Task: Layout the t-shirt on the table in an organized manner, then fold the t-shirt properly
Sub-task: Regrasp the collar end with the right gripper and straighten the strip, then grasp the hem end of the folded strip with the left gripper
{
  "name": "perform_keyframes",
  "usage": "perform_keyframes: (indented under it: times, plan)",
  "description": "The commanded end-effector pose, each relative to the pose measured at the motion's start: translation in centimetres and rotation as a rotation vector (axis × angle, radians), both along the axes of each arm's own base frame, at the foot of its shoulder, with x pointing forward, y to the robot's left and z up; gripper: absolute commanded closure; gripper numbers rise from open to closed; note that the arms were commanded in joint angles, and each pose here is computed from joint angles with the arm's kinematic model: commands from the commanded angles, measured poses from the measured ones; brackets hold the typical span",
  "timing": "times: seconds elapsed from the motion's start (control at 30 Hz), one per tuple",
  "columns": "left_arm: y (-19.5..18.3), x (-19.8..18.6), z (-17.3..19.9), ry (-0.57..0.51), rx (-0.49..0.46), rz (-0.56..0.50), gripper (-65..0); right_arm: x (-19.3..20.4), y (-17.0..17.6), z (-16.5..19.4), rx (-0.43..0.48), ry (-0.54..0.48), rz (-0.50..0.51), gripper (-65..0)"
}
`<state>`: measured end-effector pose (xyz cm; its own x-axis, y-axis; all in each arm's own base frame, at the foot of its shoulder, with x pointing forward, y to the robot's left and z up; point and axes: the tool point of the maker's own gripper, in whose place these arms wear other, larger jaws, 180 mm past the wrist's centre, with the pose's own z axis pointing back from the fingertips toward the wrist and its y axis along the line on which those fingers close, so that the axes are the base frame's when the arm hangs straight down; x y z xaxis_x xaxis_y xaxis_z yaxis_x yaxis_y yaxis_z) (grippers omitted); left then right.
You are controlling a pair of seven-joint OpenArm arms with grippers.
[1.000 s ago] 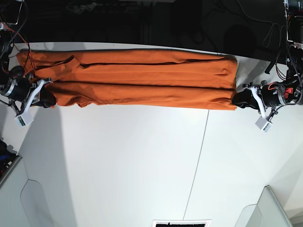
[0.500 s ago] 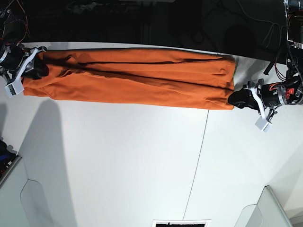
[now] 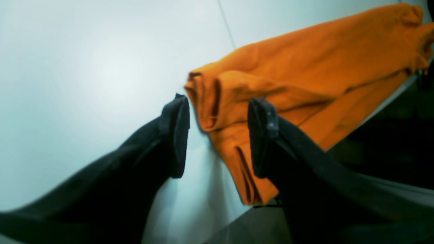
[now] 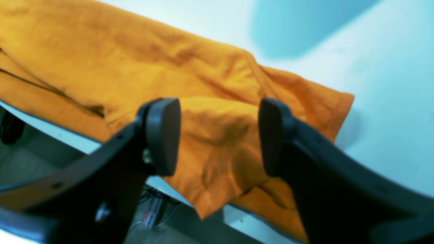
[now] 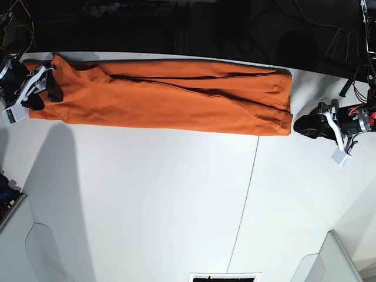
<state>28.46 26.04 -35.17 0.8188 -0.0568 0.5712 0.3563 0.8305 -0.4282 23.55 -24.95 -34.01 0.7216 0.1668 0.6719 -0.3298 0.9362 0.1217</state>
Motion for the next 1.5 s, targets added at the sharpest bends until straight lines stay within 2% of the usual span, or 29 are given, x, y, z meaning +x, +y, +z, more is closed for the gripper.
perform_keyframes:
  times: [0.0, 0.03, 0.1, 0.13, 0.3, 0.4, 0.5, 0.63, 0.7, 0.83, 0.9, 1.33, 1.4, 1.43, 1.47]
  plan:
    - [0.8, 0.7, 1.7, -0.051, -0.011, 0.013, -30.7, 0.9, -0.1, 1.4, 0.007, -0.050, 0.000, -30.2]
    - [1.2, 0.3, 1.7, -0.046, -0.015, 0.028, -30.7, 0.9, -0.1, 1.4, 0.009, -0.050, 0.000, -23.6]
    - [1.7, -0.8, 1.4, -0.024, -0.033, 0.051, -30.6, 0.9, -0.1, 1.4, 0.008, -0.049, 0.000, -4.8]
    - [1.9, -1.5, 1.0, -0.008, -0.039, 0.059, -30.6, 0.9, -0.1, 1.4, 0.008, -0.049, 0.000, 0.0]
    - [1.6, -4.8, -0.5, 0.061, -0.087, 0.086, -30.6, 0.7, -0.1, 1.2, 0.000, -0.043, 0.010, 0.0]
    - [0.6, -4.7, -0.3, 0.020, -0.145, 0.121, -30.8, 0.6, -0.2, 0.6, 0.009, -0.034, 0.002, 0.0]
    - [0.0, -3.9, -0.2, -0.030, -0.199, 0.180, -36.4, 0.2, -0.4, -1.2, 0.019, 0.003, -0.011, 0.0]
    - [-0.8, -4.1, -1.6, -0.026, -0.198, 0.210, -37.8, -0.7, -0.2, -3.3, 0.043, 0.069, -0.019, 0.0]
    - [-1.4, -4.1, -2.2, -0.032, -0.201, 0.224, -37.8, -0.7, -0.1, -3.5, 0.048, 0.073, -0.016, 0.0]
    - [-1.9, -4.3, -4.3, -0.032, -0.133, 0.246, -37.8, -0.7, -0.1, -3.5, 0.048, 0.073, -0.016, 0.0]
    - [-2.4, -4.4, -4.8, -0.030, -0.128, 0.252, -37.8, -0.7, 0.0, -3.5, 0.051, 0.073, -0.016, 0.0]
    - [-7.0, -4.2, -6.0, -0.043, -0.250, 0.302, -37.8, -0.7, 0.0, -3.5, 0.056, 0.072, -0.016, 0.0]
    - [-7.6, -4.3, -6.4, -0.036, -0.254, 0.303, -36.9, -0.7, 0.0, -3.5, 0.056, 0.072, -0.016, 0.0]
    - [-7.9, -4.3, -6.5, -0.035, -0.260, 0.305, -34.6, -0.7, 0.0, -3.5, 0.056, 0.072, -0.016, 0.0]
    - [-8.0, -4.3, -6.4, -0.037, -0.266, 0.307, -29.6, -0.7, 0.0, -3.5, 0.056, 0.072, -0.016, 0.0]
